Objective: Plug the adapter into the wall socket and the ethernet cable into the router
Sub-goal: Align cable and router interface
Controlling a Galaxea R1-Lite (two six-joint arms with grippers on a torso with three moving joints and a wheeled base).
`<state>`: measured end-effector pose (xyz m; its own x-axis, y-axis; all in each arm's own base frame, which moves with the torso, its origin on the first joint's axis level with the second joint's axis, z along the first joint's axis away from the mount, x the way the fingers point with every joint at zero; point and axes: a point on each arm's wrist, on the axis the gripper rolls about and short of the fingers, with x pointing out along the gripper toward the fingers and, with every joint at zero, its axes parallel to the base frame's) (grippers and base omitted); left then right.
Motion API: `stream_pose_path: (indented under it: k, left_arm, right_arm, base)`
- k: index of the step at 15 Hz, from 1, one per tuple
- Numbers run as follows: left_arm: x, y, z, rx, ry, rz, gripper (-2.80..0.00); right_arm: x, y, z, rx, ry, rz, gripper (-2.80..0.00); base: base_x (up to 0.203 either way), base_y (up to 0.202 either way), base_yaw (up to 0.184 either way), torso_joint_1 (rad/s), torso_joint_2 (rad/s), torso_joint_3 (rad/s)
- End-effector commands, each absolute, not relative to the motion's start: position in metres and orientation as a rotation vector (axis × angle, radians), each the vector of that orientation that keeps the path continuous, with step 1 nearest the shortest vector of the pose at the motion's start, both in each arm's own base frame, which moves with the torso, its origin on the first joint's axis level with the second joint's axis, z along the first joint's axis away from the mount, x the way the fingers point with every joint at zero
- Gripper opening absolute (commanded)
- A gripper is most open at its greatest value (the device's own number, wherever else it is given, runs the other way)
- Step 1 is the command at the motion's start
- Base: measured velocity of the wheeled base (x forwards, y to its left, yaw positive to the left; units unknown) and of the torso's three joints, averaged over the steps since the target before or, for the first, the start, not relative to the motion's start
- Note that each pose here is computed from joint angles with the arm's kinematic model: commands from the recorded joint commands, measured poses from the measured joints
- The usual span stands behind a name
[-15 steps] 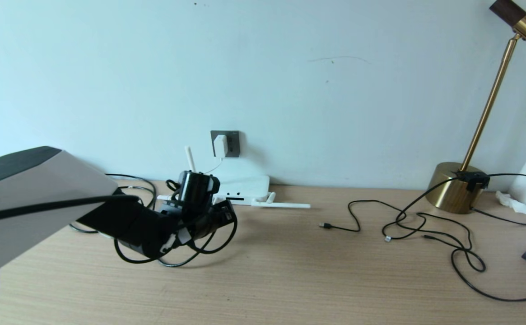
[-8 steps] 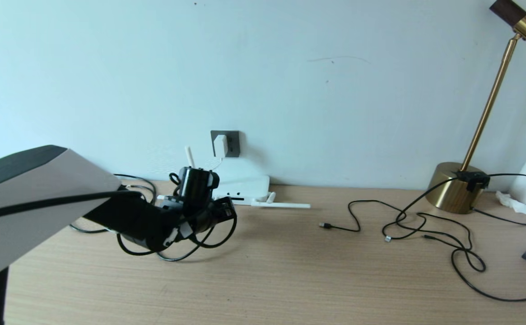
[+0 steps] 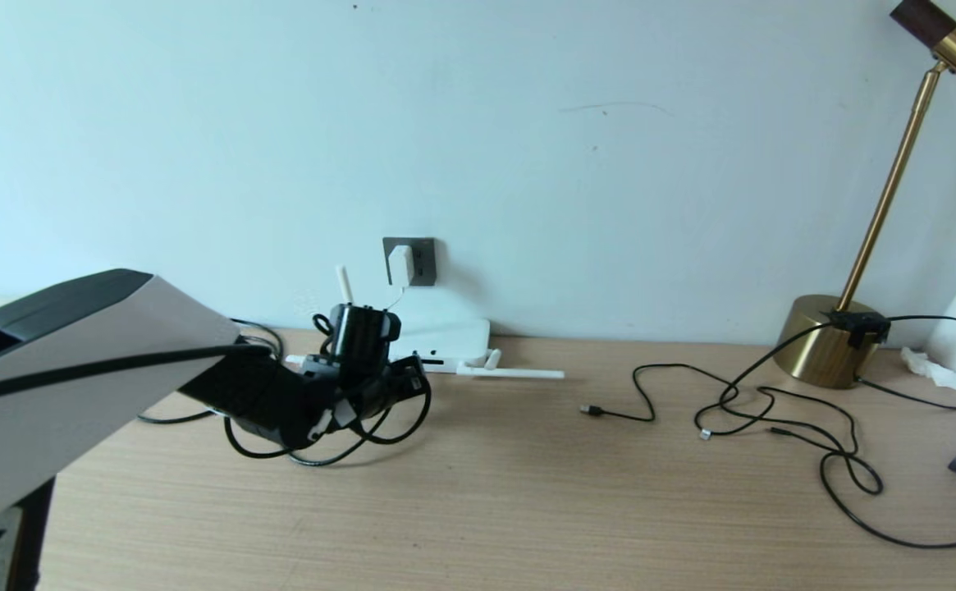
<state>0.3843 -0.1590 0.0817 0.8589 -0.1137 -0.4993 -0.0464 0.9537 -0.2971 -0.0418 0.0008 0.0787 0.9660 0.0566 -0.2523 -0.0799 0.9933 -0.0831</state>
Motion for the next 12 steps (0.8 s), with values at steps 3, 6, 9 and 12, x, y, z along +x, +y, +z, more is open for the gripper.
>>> stream_pose_path:
  k: [3,6,9,12]
  left_arm:
    - [0.3904,-0.1609,0.0729,-0.325,0.513,-0.04,-2.8]
    - [0.3921,-0.1617,0.0716,-0.333,0.498,-0.046,-2.8]
    - [0.3926,-0.1626,0.0722,-0.337,0.487,-0.051,-2.8]
    - [0.3934,-0.163,0.0694,-0.336,0.491,-0.049,-2.8]
  right_arm:
    - [-0.0419,0.0008,0.0784,-0.094,0.255,0.071,-2.8]
    - [-0.0419,0.0008,0.0784,-0.094,0.254,0.071,-2.8]
    - [-0.0419,0.0008,0.0784,-0.094,0.255,0.071,-2.8]
    - [-0.0419,0.0008,0.0784,-0.094,0.255,0.071,-2.8]
  base:
    - [0.0,0.0,0.0,0.0,0.0,0.0]
    - [0.0,0.0,0.0,0.0,0.0,0.0]
    - [0.0,0.0,0.0,0.0,0.0,0.0]
    - [0.0,0.0,0.0,0.0,0.0,0.0]
